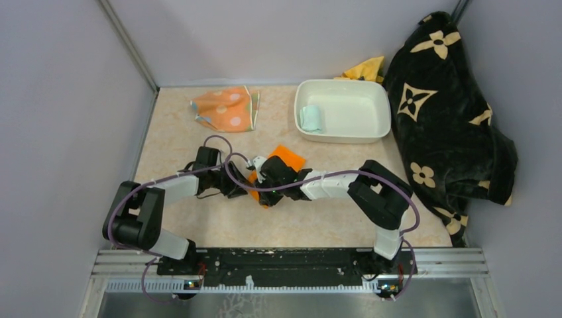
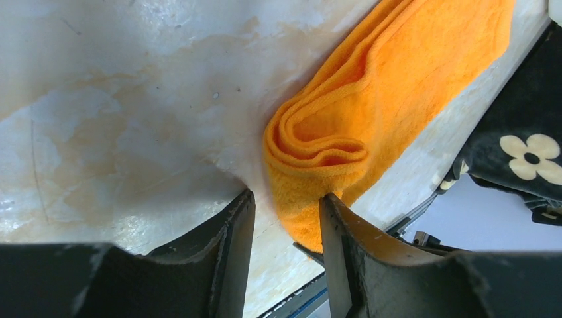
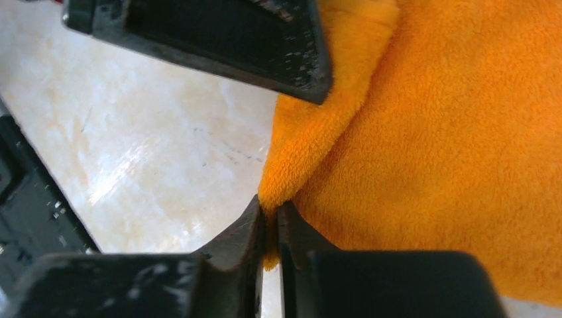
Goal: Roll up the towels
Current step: Roll the towel at the center of the board.
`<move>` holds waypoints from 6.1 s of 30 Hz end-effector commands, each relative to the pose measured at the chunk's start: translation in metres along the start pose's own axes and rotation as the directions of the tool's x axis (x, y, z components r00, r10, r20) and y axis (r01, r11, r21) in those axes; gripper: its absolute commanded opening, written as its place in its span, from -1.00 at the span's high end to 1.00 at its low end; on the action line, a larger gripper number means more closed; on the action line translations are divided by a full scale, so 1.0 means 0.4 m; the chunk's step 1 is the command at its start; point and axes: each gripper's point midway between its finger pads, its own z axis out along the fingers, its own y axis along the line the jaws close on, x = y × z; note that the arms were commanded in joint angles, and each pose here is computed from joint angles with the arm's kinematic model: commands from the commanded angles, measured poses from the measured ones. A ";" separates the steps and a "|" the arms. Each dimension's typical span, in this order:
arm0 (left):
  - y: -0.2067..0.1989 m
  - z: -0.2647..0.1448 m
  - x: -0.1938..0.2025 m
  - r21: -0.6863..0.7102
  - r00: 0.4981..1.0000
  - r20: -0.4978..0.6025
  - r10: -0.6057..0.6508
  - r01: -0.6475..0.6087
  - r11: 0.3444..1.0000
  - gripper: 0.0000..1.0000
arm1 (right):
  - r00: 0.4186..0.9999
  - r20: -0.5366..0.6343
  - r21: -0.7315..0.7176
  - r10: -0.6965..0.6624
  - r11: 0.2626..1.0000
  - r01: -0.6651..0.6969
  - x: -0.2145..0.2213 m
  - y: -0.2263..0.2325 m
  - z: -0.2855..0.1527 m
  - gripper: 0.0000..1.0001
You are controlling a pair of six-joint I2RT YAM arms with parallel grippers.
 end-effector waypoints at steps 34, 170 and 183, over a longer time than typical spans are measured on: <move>0.149 0.015 0.031 -0.214 0.994 0.035 -0.099 0.105 0.971 0.22 | 0.981 0.092 0.227 -0.169 0.963 0.145 -0.149 -0.002 -0.147 0.11; 0.039 -0.010 -0.016 -0.122 1.000 0.014 0.027 -0.025 0.992 0.12 | 0.921 -0.161 0.151 -0.355 0.913 0.379 0.099 0.029 -0.004 1.00; 0.006 -0.158 -0.037 -0.151 0.980 0.172 0.097 -0.071 0.986 -0.36 | 0.958 -0.163 -0.495 0.236 0.820 -0.286 -0.010 0.123 -0.049 1.00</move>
